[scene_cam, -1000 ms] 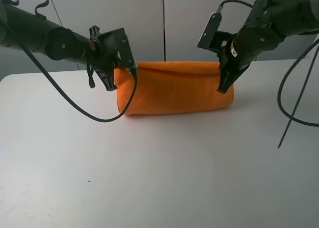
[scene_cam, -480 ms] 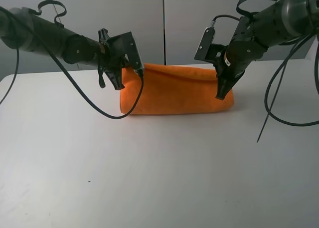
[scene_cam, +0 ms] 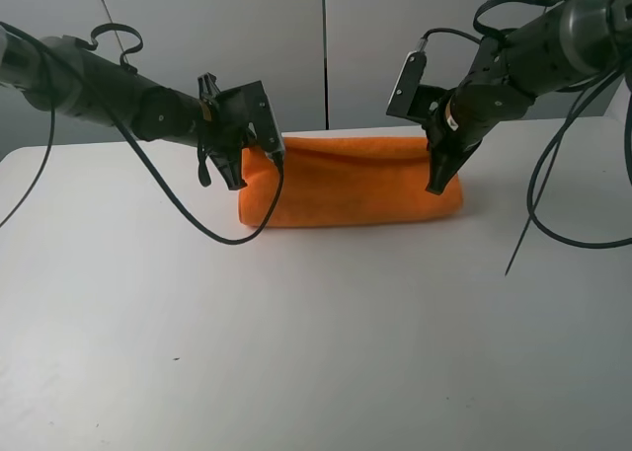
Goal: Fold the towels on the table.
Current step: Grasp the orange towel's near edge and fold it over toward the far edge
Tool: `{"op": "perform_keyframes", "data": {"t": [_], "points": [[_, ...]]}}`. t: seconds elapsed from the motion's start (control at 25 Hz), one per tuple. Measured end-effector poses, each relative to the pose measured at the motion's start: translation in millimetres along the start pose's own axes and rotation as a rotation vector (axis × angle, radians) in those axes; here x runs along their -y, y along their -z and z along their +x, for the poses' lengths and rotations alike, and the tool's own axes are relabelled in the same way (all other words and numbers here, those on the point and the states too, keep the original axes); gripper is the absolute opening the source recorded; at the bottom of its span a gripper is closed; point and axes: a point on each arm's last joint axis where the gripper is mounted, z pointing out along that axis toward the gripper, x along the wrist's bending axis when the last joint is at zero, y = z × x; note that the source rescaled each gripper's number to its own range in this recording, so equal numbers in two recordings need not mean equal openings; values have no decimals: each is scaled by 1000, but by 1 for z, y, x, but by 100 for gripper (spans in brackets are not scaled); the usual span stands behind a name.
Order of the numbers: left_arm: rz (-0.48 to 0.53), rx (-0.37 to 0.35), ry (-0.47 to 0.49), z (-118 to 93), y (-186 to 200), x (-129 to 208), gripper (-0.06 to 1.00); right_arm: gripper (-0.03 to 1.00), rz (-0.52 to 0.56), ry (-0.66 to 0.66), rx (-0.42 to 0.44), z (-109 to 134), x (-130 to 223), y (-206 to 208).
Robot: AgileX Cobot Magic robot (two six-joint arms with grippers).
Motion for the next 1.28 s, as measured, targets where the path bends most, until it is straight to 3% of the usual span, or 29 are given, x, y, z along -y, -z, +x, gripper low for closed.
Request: {"op": "perform_keyframes", "data": {"t": [0.48, 0.92, 1.0, 1.12, 1.16, 1.28], "points": [[-23, -24, 6, 1, -5, 2, 0, 0, -1, 13, -40, 12, 2, -19], [-25, -9, 9, -13, -21, 10, 0, 1, -4, 8, -50, 14, 4, -26], [-31, -16, 9, -12, -21, 10, 3, 10, -6, 8, -50, 14, 4, -26], [-34, -18, 9, -12, -21, 9, 20, 38, -10, 23, -45, 13, 3, -26], [-35, -20, 9, -12, -21, 9, 30, 53, -10, 33, -42, 13, 3, -26], [-35, -20, 9, -12, -21, 9, 67, 81, -5, 49, -37, 13, 4, -26]]}}
